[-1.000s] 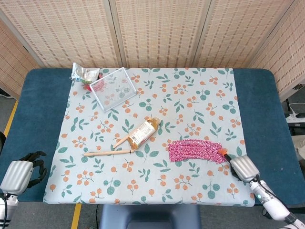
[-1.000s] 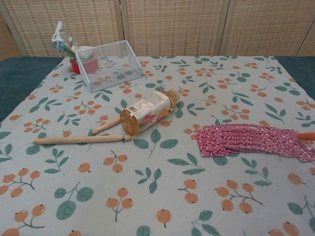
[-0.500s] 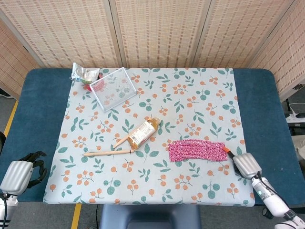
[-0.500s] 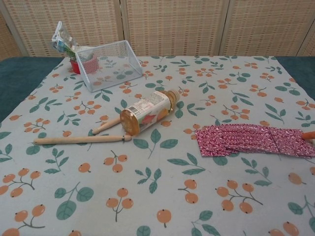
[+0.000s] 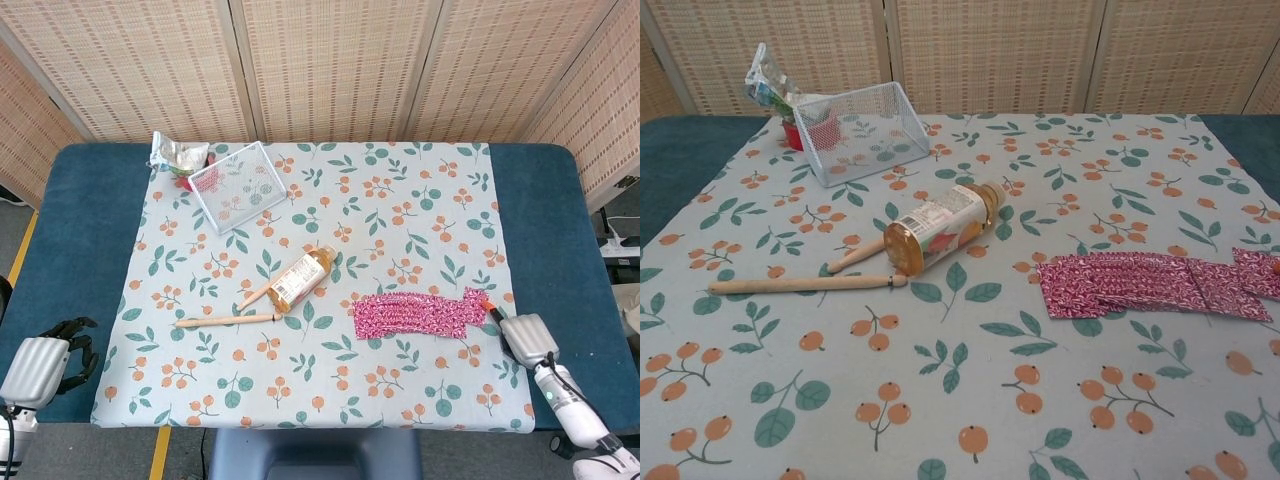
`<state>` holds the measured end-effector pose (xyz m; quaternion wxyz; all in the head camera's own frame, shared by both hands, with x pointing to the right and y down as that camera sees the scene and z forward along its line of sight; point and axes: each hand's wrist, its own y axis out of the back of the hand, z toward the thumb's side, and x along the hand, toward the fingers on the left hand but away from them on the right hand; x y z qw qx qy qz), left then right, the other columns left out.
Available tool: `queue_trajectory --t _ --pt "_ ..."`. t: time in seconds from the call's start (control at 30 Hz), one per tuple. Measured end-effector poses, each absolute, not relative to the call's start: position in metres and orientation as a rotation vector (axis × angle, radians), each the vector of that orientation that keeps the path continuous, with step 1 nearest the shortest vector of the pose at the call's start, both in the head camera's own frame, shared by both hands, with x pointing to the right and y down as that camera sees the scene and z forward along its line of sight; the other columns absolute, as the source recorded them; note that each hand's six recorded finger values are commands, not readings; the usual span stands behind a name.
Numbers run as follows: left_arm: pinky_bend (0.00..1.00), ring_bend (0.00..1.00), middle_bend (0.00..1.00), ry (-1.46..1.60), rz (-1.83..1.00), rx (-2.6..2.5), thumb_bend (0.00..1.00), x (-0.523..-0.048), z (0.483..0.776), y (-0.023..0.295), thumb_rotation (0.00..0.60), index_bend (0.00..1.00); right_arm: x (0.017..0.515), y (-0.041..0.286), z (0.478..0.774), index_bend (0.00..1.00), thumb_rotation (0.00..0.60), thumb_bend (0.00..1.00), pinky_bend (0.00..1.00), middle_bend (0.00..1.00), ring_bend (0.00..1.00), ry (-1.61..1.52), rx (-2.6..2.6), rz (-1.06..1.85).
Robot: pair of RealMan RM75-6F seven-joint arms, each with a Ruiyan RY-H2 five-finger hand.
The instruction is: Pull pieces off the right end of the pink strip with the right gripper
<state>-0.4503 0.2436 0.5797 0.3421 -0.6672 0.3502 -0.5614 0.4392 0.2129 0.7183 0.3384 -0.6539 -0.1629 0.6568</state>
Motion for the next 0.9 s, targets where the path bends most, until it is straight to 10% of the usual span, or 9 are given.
queue_trajectory --t 0.9 --pt "0.57 0.33 0.31 0.905 -1.475 -1.736 0.66 -0.451 0.582 0.243 0.600 0.28 0.425 0.199 0.687 0.17 0.600 1.00 0.80 0.78 0.91 -0.556 -1.815 1.590"
